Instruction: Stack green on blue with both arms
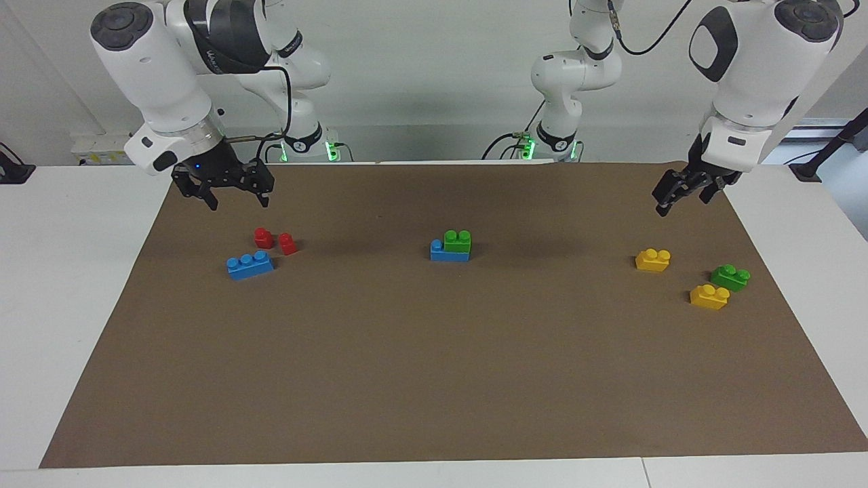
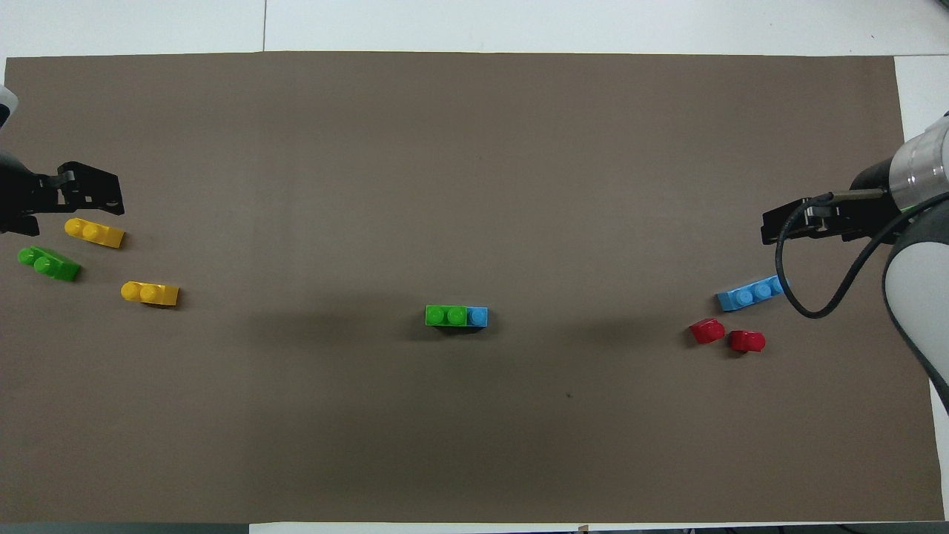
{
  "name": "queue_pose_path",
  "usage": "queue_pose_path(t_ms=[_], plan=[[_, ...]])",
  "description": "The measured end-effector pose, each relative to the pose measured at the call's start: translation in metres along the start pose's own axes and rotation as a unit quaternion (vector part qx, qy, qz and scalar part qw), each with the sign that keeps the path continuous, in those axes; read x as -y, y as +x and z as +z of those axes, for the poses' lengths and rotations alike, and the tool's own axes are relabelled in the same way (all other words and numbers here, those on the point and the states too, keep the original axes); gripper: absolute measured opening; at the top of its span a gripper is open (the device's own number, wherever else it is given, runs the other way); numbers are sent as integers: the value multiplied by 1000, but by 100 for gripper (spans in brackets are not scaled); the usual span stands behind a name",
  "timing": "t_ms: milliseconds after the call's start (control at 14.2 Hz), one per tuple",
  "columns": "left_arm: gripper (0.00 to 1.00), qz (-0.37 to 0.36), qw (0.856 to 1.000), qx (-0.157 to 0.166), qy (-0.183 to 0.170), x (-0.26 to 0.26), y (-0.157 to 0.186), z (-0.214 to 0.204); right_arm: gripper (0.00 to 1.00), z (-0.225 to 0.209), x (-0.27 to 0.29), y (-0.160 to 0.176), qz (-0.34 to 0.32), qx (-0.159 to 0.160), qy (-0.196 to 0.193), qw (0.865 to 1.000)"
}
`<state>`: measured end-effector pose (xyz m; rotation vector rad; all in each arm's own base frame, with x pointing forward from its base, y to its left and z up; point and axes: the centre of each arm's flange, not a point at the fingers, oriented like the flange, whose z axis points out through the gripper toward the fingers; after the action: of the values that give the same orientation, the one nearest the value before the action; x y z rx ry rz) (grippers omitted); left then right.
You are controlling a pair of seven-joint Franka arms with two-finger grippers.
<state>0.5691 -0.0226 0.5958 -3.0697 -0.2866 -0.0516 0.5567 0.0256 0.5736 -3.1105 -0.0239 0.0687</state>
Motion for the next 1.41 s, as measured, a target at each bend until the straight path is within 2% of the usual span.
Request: queue_pose_path(t_ms=[422,844,1056,1407], plan=[[100,3,999,33,8,4,-9,-9,100,-20,-11,4,1,-8,0,1000],[100,29,998,49,5,-21,-24,-34,100,-29,-11,10,-23,10,0,1000],[100,20,998,59,5,-11,-24,-35,100,-29,-17,11,-19,10,1,1000],[100,7,999,46,-3,5,-22,-52,100,-42,-40,1,5,0,2,1000]])
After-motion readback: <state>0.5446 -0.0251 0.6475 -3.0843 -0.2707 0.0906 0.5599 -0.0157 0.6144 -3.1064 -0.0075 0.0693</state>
